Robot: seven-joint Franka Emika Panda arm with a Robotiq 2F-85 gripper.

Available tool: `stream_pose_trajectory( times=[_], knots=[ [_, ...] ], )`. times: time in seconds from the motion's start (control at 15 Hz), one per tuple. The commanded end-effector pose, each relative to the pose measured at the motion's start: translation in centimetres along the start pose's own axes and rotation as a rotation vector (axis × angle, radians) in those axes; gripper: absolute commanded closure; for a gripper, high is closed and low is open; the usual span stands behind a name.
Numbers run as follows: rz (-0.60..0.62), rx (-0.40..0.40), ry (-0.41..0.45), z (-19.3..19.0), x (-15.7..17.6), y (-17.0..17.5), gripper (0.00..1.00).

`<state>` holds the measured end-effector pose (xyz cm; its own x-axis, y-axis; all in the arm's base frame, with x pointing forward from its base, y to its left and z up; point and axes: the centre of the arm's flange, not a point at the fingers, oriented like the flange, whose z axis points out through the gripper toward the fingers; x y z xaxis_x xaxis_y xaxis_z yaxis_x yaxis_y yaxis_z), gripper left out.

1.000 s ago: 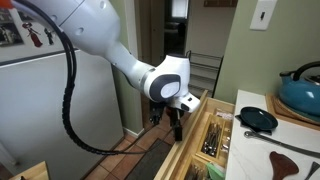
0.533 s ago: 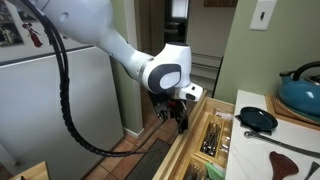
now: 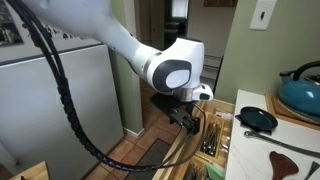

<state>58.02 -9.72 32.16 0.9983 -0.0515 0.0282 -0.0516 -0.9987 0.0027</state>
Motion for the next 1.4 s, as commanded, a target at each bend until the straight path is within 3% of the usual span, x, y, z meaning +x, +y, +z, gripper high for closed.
stream_pose_trajectory(
  times=[0.0, 0.53, 0.93, 1.13, 1.33],
  knots=[
    [-0.19, 0.009, -0.064, 2.5, -0.1, 1.0, 0.0],
    [-0.407, 0.177, -0.232, 3.4, -2.0, -2.2, 0.0],
    [-0.501, 0.237, -0.339, 3.3, -2.6, -4.1, 0.0],
    [-0.433, 0.169, -0.317, 3.8, -2.2, -3.8, 0.0],
    [-0.272, 0.092, -0.233, 3.5, -1.1, -2.2, 0.0]
  ],
)
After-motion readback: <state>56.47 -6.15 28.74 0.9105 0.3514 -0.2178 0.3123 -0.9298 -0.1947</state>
